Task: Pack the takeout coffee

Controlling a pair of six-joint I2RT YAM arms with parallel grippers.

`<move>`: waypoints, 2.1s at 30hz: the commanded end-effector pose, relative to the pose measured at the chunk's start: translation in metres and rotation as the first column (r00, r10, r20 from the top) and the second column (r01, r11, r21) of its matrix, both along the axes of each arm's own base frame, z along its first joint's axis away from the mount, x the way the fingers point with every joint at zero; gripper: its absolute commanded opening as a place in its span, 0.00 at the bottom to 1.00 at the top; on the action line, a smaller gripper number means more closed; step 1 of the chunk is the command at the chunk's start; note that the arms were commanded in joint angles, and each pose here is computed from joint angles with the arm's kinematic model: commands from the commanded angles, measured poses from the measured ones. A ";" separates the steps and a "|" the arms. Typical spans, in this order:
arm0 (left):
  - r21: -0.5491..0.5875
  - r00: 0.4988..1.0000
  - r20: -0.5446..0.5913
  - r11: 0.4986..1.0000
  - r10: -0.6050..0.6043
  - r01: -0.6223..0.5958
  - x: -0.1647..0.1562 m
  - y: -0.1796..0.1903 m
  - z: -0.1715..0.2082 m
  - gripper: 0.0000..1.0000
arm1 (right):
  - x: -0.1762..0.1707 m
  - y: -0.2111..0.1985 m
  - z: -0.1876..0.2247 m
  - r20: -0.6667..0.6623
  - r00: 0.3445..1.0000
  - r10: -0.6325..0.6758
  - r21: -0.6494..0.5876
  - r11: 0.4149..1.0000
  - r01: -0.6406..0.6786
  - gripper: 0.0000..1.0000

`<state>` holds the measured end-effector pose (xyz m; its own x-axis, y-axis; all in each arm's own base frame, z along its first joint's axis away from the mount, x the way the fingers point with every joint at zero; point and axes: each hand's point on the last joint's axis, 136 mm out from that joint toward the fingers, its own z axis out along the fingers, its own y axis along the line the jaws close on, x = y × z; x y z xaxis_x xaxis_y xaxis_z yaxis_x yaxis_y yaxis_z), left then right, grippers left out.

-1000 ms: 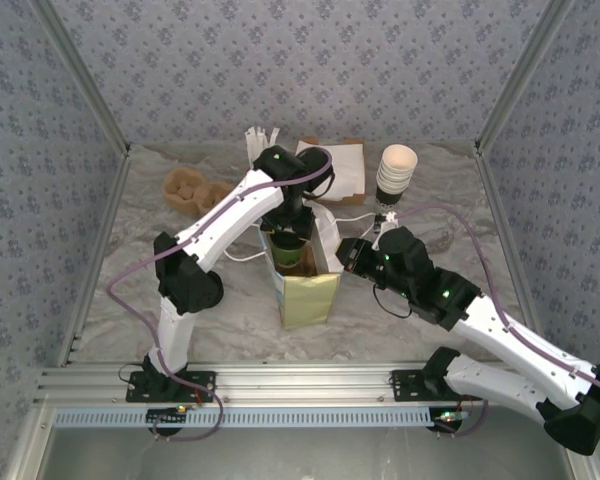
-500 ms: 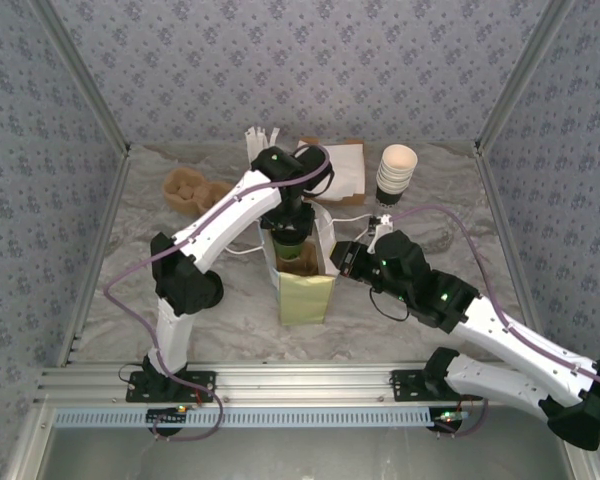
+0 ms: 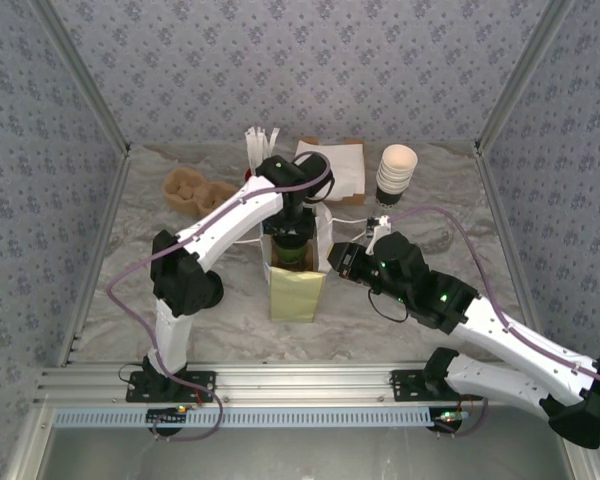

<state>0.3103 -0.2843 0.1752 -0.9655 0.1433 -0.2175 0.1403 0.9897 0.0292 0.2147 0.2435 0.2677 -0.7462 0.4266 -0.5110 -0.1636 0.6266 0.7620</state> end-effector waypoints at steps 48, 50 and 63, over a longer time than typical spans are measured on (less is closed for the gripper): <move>0.037 0.992 -0.122 0.999 0.042 -0.038 -0.024 0.009 -0.093 0.53 | 0.010 -0.021 0.014 0.073 0.997 -0.033 -0.095 0.995 0.040 0.26; 0.038 0.992 -0.123 0.999 0.041 -0.037 -0.026 0.009 -0.097 0.53 | 0.011 -0.022 0.014 0.072 0.997 -0.037 -0.097 0.994 0.044 0.26; 0.054 0.989 -0.145 0.998 0.032 -0.025 -0.035 0.009 -0.119 0.52 | 0.010 -0.024 0.012 0.068 0.997 -0.037 -0.102 0.994 0.044 0.26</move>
<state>0.3083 -0.2864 0.1307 -0.9502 0.1101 -0.2915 0.1202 0.9926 -0.0168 0.2245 0.2235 0.2675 -0.7082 0.3926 -0.5868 -0.1718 0.7104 0.6825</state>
